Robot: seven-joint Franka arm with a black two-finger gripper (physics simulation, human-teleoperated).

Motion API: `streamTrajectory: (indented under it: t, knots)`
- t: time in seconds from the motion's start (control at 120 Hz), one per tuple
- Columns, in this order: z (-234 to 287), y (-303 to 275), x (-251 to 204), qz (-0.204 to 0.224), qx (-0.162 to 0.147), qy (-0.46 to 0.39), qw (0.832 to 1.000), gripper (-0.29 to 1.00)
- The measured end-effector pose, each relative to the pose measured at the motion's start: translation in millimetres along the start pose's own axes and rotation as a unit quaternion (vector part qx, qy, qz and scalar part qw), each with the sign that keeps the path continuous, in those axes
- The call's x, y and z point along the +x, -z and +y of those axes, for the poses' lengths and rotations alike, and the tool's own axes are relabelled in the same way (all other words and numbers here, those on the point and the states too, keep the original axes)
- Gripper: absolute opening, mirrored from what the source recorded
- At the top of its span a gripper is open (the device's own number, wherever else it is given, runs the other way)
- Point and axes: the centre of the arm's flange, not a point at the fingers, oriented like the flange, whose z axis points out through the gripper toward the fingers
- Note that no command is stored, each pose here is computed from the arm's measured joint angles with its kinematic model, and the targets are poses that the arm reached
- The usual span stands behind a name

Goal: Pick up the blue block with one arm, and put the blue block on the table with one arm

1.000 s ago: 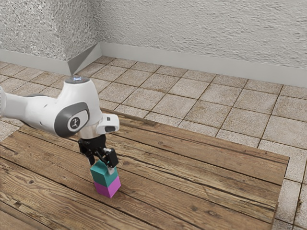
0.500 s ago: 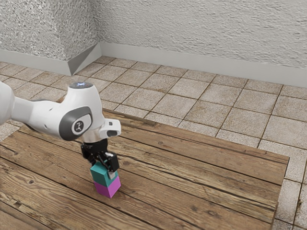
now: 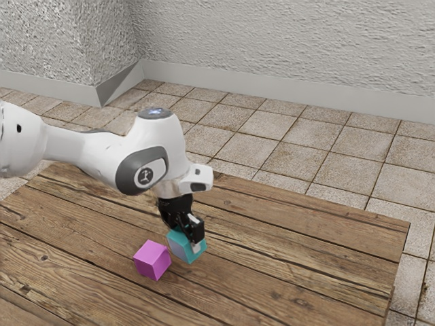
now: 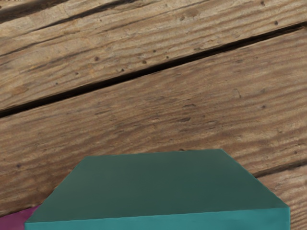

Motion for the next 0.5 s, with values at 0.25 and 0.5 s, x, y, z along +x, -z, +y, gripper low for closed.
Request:
streamTrajectory:
  t: [0.25, 0.5]
  knots:
    - [4, -32, 12, -0.029, -0.015, -0.002, 0.999, 0.37]
    - [12, -41, 12, -0.038, -0.02, -0.009, 0.999, 0.55]
